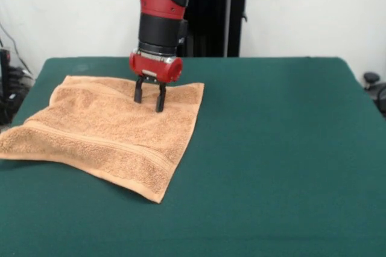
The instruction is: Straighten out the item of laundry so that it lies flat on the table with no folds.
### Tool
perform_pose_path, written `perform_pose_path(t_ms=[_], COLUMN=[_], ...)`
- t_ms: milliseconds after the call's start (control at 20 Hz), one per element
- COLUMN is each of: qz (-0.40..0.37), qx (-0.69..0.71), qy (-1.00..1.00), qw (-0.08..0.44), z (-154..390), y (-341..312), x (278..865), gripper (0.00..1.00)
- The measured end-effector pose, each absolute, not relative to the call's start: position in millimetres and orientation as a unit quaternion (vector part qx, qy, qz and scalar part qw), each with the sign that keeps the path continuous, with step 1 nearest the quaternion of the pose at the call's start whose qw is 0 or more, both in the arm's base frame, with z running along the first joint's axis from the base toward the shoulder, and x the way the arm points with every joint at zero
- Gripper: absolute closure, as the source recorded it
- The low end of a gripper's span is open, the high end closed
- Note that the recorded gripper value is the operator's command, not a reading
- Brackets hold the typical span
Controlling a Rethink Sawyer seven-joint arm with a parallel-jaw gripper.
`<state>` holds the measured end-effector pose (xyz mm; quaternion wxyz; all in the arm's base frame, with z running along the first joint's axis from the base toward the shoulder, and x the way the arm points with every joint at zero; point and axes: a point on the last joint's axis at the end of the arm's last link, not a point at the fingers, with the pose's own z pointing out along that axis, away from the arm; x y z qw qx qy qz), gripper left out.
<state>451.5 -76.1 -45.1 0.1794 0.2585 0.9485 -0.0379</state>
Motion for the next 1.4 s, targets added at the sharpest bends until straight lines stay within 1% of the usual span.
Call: perform_pose_path(t_ms=[550,1200,1400], qz=[-0.063,-0.090,-0.090], qx=[0.184,0.141,0.127], qy=[0.966,0.971,0.973], qw=[0.172,0.173,0.171], z=[-42.6,-40.3,-43.2], y=[-80.5,-72.2,-57.6], x=[417.2,410.8,410.9], gripper=[0.00,0.00,0.00])
